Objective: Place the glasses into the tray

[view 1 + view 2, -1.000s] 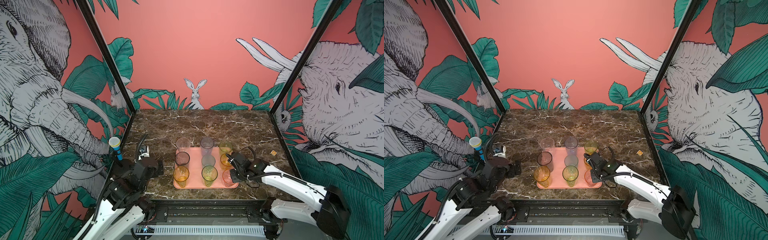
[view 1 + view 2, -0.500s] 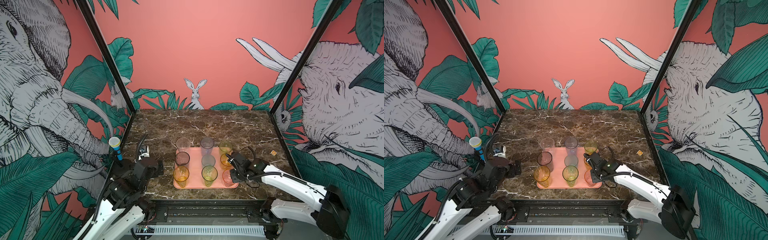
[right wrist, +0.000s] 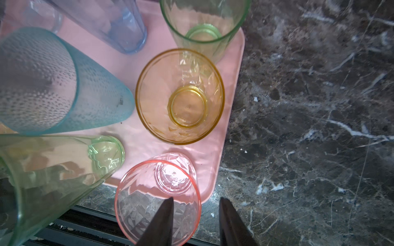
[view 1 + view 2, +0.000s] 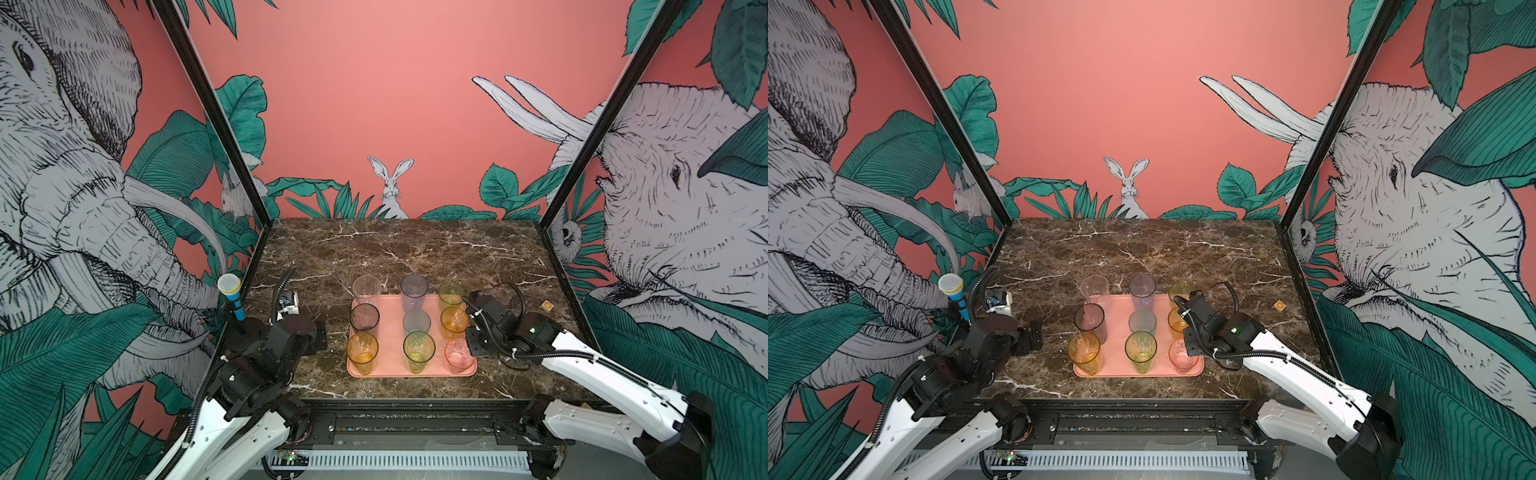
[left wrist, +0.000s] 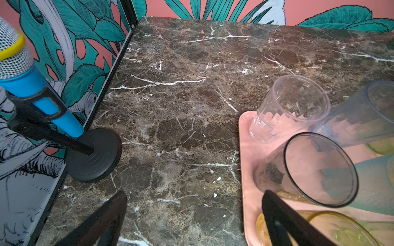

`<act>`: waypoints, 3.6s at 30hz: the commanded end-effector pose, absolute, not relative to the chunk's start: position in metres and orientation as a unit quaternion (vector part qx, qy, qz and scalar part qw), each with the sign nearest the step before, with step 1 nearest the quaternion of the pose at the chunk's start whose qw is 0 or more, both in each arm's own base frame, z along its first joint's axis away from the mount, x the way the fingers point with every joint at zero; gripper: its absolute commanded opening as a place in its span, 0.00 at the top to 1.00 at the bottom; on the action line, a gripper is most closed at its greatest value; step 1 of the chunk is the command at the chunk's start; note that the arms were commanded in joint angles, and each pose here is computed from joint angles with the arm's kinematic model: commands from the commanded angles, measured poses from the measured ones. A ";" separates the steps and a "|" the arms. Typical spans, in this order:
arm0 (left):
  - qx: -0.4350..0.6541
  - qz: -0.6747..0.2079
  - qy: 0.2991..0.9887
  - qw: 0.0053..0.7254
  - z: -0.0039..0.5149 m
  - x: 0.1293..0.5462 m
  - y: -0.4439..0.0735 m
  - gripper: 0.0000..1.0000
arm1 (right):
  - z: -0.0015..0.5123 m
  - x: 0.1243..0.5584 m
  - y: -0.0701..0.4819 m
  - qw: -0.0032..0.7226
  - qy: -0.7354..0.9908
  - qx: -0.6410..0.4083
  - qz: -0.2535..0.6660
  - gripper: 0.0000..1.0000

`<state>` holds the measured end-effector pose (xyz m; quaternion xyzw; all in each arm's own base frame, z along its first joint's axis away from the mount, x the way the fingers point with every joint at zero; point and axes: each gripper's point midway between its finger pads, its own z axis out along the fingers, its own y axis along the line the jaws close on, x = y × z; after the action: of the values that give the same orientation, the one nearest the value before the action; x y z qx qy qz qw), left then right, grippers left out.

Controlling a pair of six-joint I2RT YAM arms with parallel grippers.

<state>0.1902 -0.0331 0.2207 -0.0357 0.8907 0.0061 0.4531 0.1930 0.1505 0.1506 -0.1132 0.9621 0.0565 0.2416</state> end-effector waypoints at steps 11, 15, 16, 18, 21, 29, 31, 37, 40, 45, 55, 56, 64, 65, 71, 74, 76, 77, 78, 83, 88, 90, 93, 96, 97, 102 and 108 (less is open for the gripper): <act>-0.038 0.019 0.884 0.465 0.225 0.201 -0.035 0.01 | 0.212 0.242 0.136 0.364 0.922 -0.125 -0.040 0.50; -0.037 0.033 0.878 0.476 0.236 0.210 -0.036 0.01 | 0.241 0.262 0.144 0.429 0.894 -0.123 -0.037 0.44; -0.040 0.036 0.875 0.481 0.238 0.214 -0.037 0.00 | 0.248 0.268 0.147 0.448 0.885 -0.125 -0.033 0.42; -0.052 0.046 0.868 0.492 0.244 0.221 -0.036 0.01 | 0.262 0.280 0.151 0.483 0.866 -0.122 -0.032 0.38; -0.067 0.054 0.851 0.518 0.256 0.232 -0.036 0.01 | 0.277 0.299 0.146 0.524 0.846 -0.095 -0.036 0.28; -0.049 0.096 0.809 0.577 0.292 0.261 -0.043 0.01 | 0.276 0.347 0.111 0.535 0.842 -0.040 -0.050 0.18; -0.036 0.111 0.798 0.591 0.298 0.268 -0.046 0.01 | 0.271 0.357 0.099 0.531 0.844 -0.030 -0.067 0.16; -0.001 0.186 0.779 0.599 0.302 0.289 -0.045 0.01 | 0.245 0.382 0.062 0.517 0.850 0.012 -0.100 0.03; 0.000 0.205 0.786 0.583 0.289 0.303 -0.037 0.01 | 0.230 0.390 0.043 0.500 0.857 0.035 -0.120 0.01; -0.031 0.201 0.810 0.551 0.254 0.318 -0.007 0.01 | 0.210 0.396 0.012 0.498 0.852 0.073 -0.144 0.01; -0.004 0.260 0.798 0.543 0.199 0.319 0.018 0.01 | 0.161 0.388 -0.035 0.502 0.841 0.102 -0.176 0.01; -0.002 0.270 0.796 0.541 0.194 0.318 0.021 0.00 | 0.158 0.387 -0.036 0.505 0.838 0.099 -0.181 0.01; -0.001 0.243 0.802 0.545 0.156 0.319 0.024 0.00 | 0.137 0.385 -0.039 0.522 0.826 0.082 -0.196 0.01; -0.002 0.239 0.804 0.545 0.153 0.320 0.024 0.00 | 0.136 0.384 -0.041 0.527 0.821 0.087 -0.203 0.01; -0.003 0.206 0.803 0.559 0.147 0.327 0.017 0.01 | 0.130 0.382 -0.040 0.546 0.809 0.075 -0.204 0.01; -0.002 0.190 0.805 0.562 0.143 0.332 0.013 0.00 | 0.127 0.384 -0.037 0.557 0.803 0.068 -0.200 0.01; 0.000 0.185 0.806 0.562 0.139 0.336 0.010 0.00 | 0.124 0.385 -0.034 0.563 0.802 0.061 -0.192 0.01; -0.001 0.185 0.807 0.561 0.137 0.338 0.010 0.00 | 0.122 0.386 -0.032 0.564 0.802 0.055 -0.188 0.01; 0.001 0.186 0.809 0.557 0.133 0.340 0.009 0.01 | 0.120 0.387 -0.029 0.563 0.804 0.048 -0.184 0.01; 0.004 0.182 0.815 0.550 0.125 0.350 0.007 0.00 | 0.113 0.388 -0.021 0.573 0.802 0.031 -0.167 0.01; 0.008 0.177 0.804 0.567 0.128 0.359 0.004 0.00 | 0.112 0.389 -0.019 0.577 0.800 0.027 -0.162 0.01; 0.013 0.173 0.801 0.574 0.129 0.362 0.002 0.00 | 0.111 0.389 -0.019 0.575 0.802 0.027 -0.162 0.01; 0.022 0.167 0.794 0.584 0.130 0.366 -0.002 0.00 | 0.111 0.388 -0.020 0.578 0.800 0.028 -0.161 0.01; 0.024 0.162 0.790 0.591 0.131 0.369 -0.003 0.00 | 0.110 0.384 -0.018 0.587 0.794 0.026 -0.156 0.01; 0.025 0.160 0.787 0.595 0.132 0.369 -0.003 0.00 | 0.109 0.383 -0.018 0.591 0.791 0.026 -0.155 0.01; 0.020 0.150 0.777 0.611 0.127 0.373 -0.001 0.01 | 0.101 0.383 -0.016 0.589 0.794 0.020 -0.152 0.01; 0.029 0.142 0.778 0.612 0.117 0.383 -0.005 0.00 | 0.103 0.385 -0.017 0.592 0.791 0.024 -0.153 0.01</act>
<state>0.3780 -0.0018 0.1031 0.0263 0.7986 0.1514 0.5819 0.3795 -0.0154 0.0874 0.0144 0.8098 -0.1534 0.5661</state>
